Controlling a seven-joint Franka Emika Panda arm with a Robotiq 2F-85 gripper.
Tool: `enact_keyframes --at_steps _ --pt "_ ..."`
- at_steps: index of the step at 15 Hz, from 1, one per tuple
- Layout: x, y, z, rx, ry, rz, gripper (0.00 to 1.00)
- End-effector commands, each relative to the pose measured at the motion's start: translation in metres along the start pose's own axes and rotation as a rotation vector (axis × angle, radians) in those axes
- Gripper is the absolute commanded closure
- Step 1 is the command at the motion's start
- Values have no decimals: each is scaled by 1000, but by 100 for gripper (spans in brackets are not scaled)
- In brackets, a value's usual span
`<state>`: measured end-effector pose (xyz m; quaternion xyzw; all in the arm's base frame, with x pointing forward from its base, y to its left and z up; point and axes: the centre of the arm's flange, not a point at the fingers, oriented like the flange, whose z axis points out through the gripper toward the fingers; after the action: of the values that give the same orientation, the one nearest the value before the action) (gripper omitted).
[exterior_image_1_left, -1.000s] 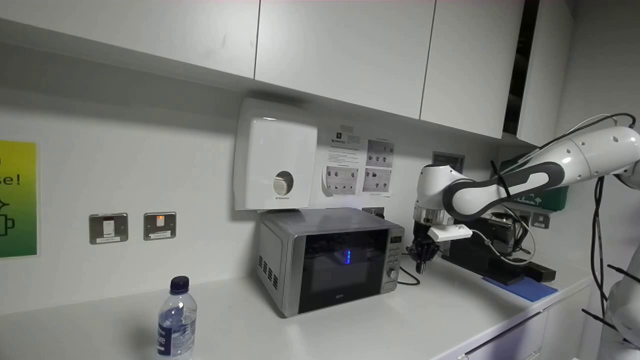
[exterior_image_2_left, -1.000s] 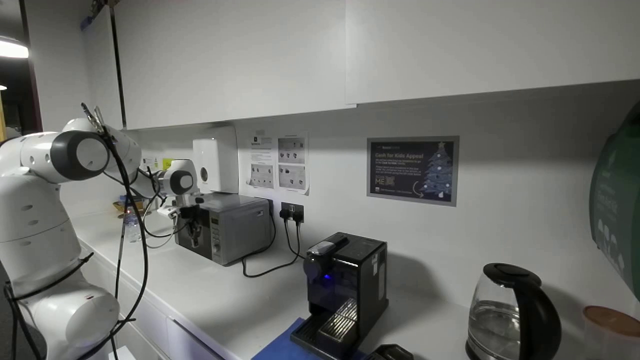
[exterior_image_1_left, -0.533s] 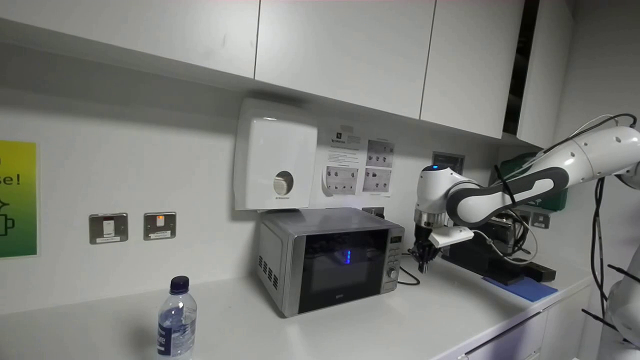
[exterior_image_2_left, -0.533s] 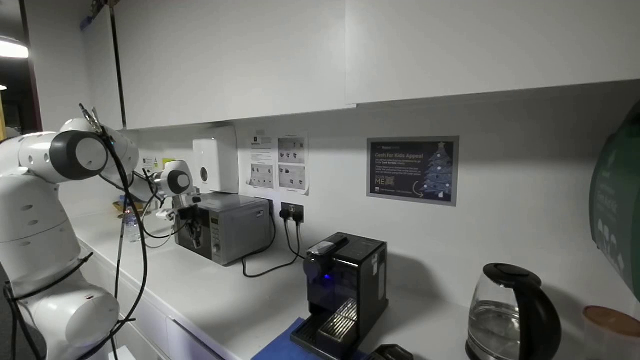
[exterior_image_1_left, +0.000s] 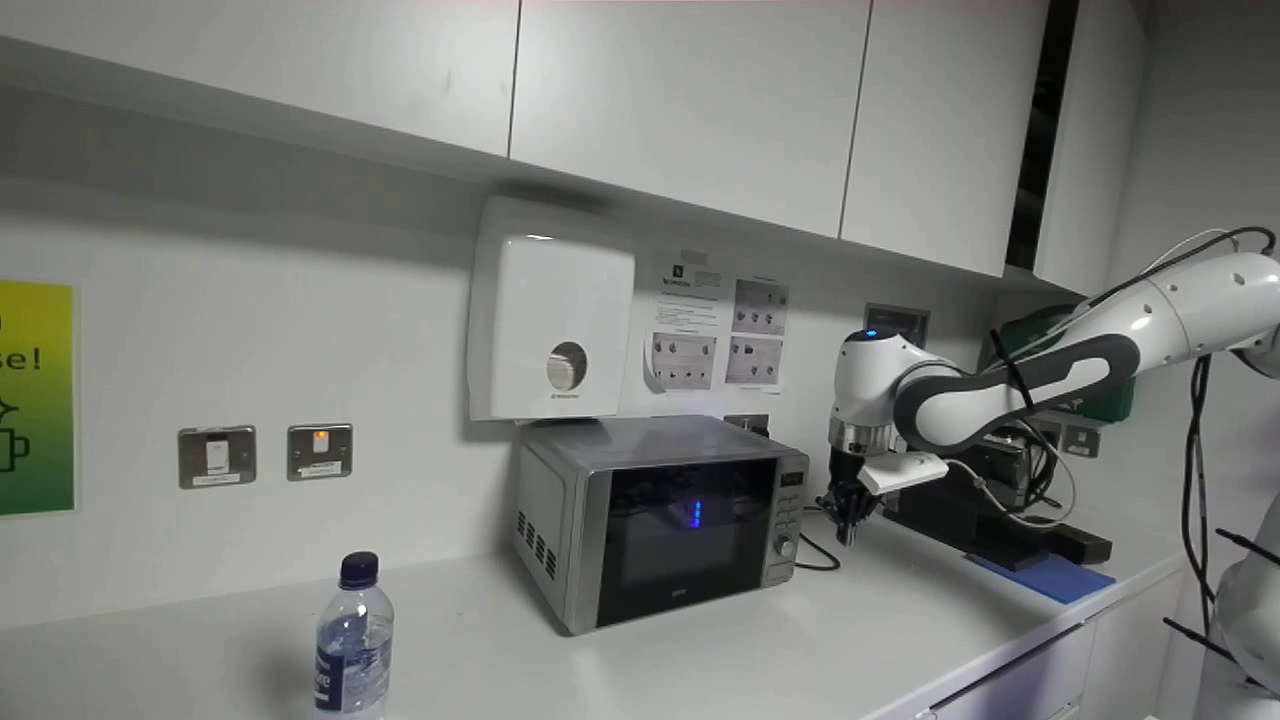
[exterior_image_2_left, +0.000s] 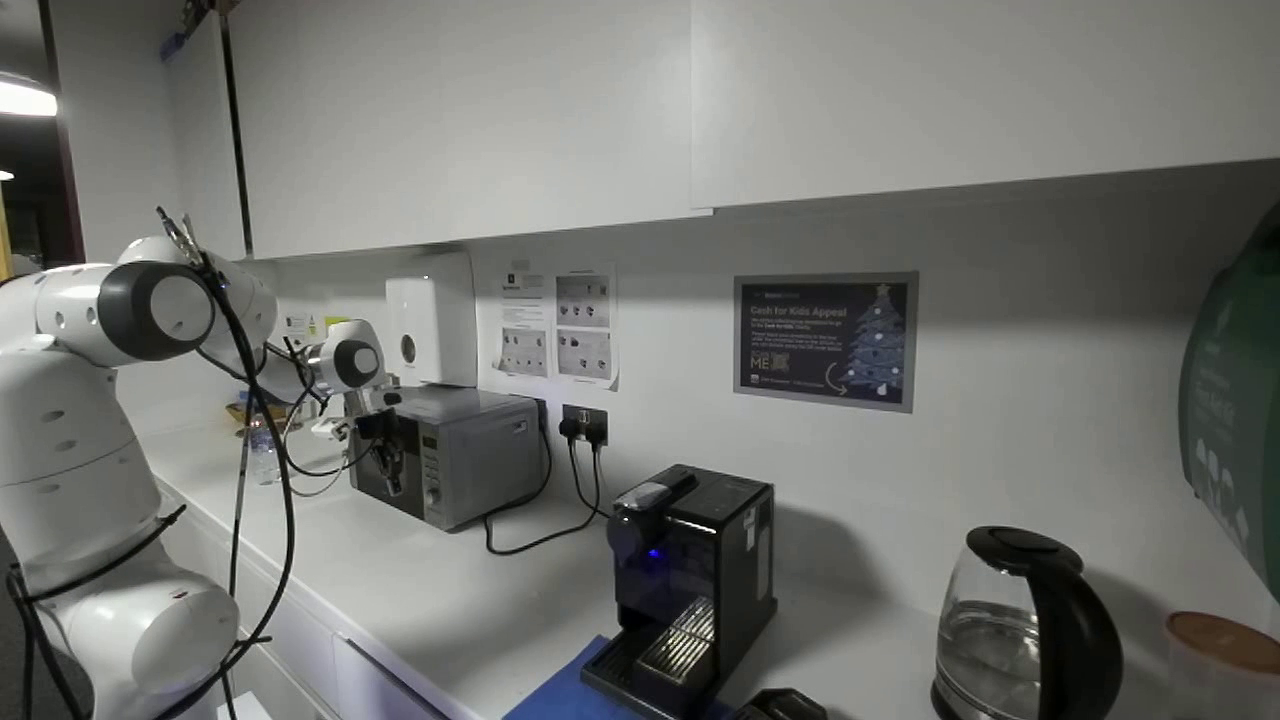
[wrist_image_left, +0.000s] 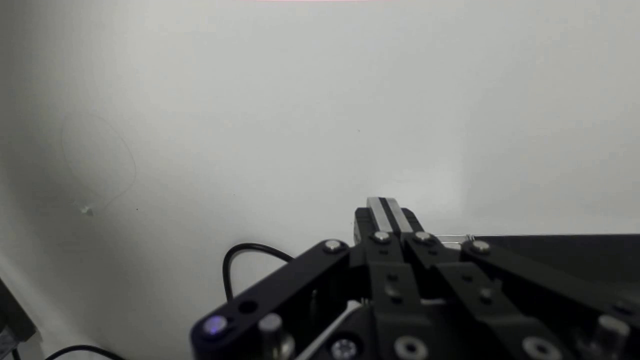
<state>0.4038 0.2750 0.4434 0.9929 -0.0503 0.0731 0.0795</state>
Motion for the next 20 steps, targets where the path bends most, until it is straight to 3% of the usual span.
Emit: enact_keyframes --at_steps 1,13,20 --pt "0 0 0 0 0 0 99" --pt "1 7 8 -33 110 13 100" --pt "0 4 16 -8 199 -10 100"
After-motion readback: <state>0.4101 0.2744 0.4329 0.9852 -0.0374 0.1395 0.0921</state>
